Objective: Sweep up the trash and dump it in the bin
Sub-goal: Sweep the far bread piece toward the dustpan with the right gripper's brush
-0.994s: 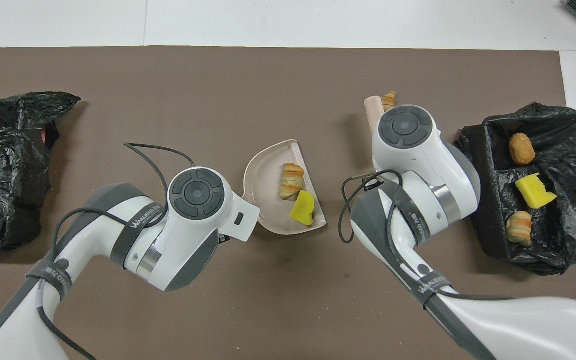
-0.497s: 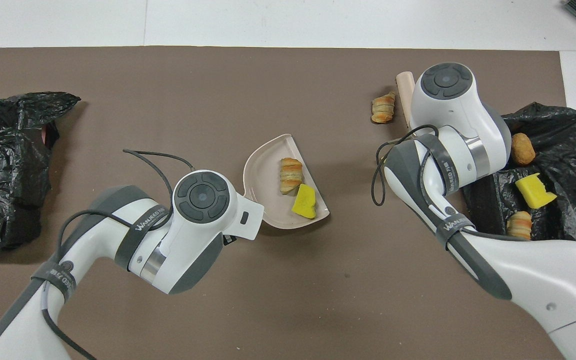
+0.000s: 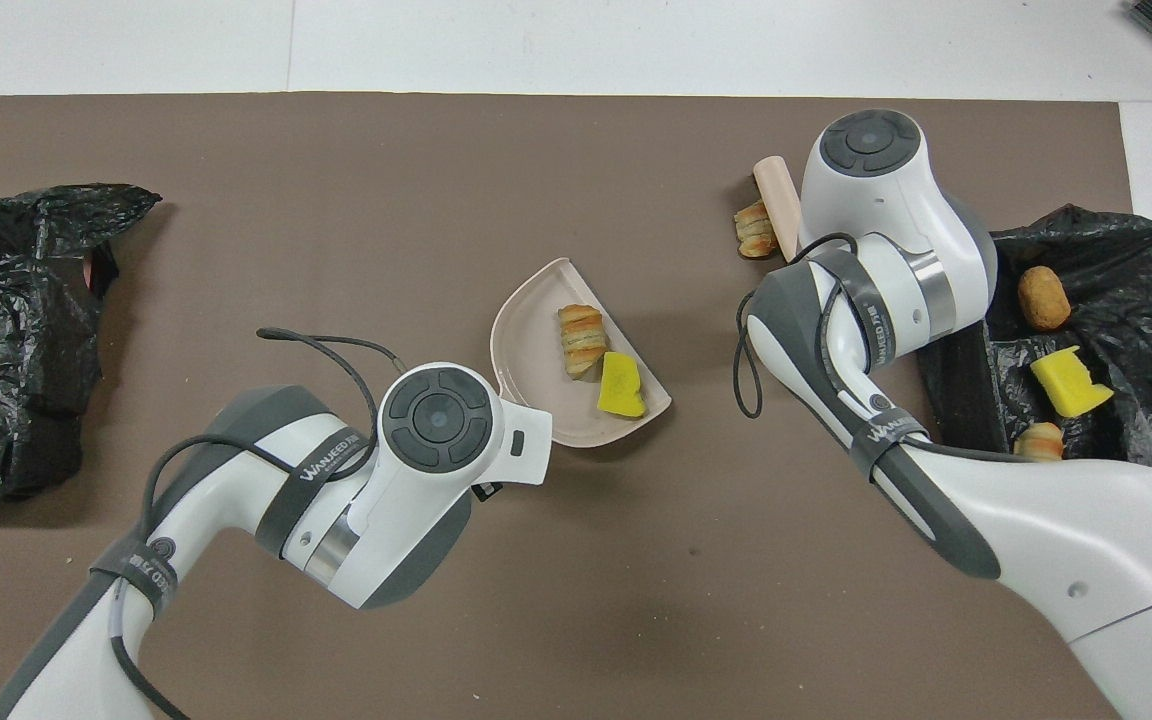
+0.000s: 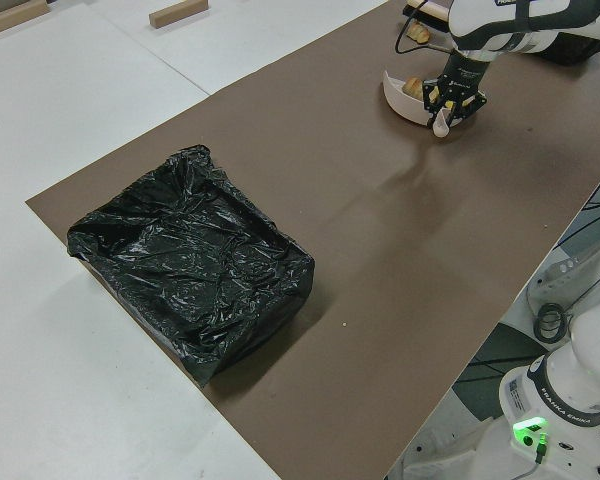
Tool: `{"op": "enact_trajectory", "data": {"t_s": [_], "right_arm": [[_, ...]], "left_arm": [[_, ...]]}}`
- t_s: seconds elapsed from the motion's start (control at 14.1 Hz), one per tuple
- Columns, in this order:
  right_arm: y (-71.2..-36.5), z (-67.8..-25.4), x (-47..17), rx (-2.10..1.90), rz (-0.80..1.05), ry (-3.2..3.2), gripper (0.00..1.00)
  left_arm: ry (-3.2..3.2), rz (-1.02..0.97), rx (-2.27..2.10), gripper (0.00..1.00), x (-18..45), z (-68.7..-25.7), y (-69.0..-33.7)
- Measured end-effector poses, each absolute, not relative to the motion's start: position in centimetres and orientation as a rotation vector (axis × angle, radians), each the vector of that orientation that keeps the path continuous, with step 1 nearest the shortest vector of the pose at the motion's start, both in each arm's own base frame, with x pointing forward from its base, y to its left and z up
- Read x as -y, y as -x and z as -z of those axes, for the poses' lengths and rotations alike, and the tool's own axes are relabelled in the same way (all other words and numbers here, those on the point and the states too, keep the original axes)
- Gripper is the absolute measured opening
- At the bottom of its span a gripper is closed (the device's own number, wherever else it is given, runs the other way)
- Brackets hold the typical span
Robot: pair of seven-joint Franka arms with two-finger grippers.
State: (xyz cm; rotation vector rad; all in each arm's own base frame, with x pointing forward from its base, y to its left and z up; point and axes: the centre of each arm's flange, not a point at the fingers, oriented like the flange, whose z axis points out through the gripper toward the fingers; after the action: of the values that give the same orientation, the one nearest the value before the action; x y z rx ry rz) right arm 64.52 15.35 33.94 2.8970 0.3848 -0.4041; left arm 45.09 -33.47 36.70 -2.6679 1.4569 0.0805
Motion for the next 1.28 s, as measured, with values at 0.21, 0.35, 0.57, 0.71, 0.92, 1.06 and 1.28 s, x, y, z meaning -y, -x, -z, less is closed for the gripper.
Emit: {"op": "enact_trajectory", "data": {"t_s": [0.21,0.35,0.57,0.71,0.92,1.06,1.28], "right_arm": [[-62.3,-33.8,-20.0,-0.457,0.498,-2.968,0.26],[-61.0,-33.7,-22.0,-0.482,0.544,-3.015,0.26],[-57.7,-33.5,-25.6,-0.587,0.606,-3.013,0.26],[-55.6,-33.8,-27.7,-0.635,0.662,-3.016,0.26],[-54.4,-35.6,-28.1,-0.599,0.768,-3.086,0.26],[-53.4,-38.1,-27.5,-0.575,0.848,-3.108,0.26],[-51.9,-41.2,-27.3,-0.580,0.863,-3.101,0.26]], "left_arm": [[2.669,-0.083,-1.452,0.32,33.4,-36.8,-44.4],[2.668,-0.087,-1.452,0.32,33.3,-36.7,-44.2],[2.647,-0.097,-1.491,0.32,33.1,-36.5,-44.1],[2.634,-0.107,-1.513,0.32,32.8,-36.3,-43.8],[2.606,-0.115,-1.561,0.32,32.5,-36.1,-43.7],[2.552,-0.116,-1.654,0.32,32.4,-36.1,-43.9],[2.437,-0.098,-1.833,0.32,32.0,-36.1,-44.3]]}}
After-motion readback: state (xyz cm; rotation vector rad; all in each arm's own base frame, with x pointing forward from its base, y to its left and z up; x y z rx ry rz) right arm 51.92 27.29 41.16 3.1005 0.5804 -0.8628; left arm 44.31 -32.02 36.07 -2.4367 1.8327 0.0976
